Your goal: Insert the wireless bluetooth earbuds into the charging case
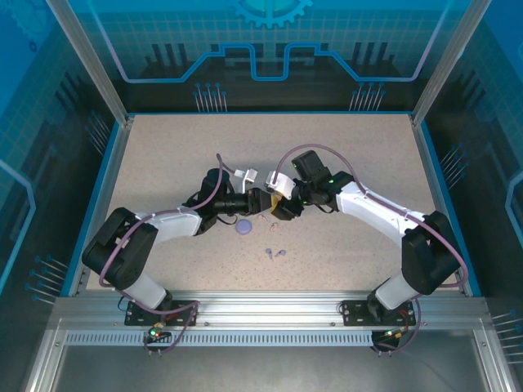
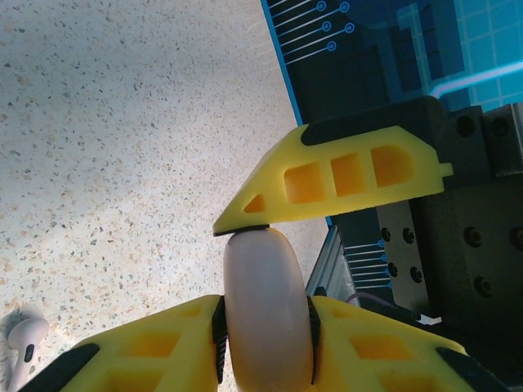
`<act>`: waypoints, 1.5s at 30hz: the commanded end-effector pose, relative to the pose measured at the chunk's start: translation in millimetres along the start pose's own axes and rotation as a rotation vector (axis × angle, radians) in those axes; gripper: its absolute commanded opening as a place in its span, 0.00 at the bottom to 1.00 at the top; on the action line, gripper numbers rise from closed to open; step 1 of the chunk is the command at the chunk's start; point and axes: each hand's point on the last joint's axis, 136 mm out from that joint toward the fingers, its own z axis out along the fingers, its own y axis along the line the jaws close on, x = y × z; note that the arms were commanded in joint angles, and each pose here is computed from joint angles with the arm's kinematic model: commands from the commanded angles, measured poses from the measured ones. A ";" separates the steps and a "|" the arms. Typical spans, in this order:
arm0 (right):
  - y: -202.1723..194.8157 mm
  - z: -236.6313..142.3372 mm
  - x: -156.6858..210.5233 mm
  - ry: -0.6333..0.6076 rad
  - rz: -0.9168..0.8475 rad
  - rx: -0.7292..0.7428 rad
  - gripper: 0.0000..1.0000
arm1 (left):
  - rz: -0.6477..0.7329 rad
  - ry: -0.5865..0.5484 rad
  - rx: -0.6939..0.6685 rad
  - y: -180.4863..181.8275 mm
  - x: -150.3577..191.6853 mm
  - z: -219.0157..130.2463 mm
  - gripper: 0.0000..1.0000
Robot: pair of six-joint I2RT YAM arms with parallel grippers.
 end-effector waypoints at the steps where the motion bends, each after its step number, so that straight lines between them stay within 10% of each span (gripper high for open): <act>1: -1.2 -10.2 -20.6 -0.055 -0.017 0.000 0.56 | 0.078 0.031 0.052 -21.8 3.9 -0.3 0.32; 15: 9.0 -100.4 -29.7 -0.375 0.102 -0.018 0.92 | 0.331 -0.161 -0.006 -51.4 -17.2 -34.8 0.25; 27: 62.6 -162.0 -58.8 -0.637 0.048 -0.307 0.87 | 0.785 -0.414 0.123 -142.7 -28.9 -94.7 0.25; 45: 77.5 -174.5 -127.4 -0.590 -0.127 -0.496 0.74 | 1.065 -0.437 0.299 -197.3 -7.1 -112.0 0.15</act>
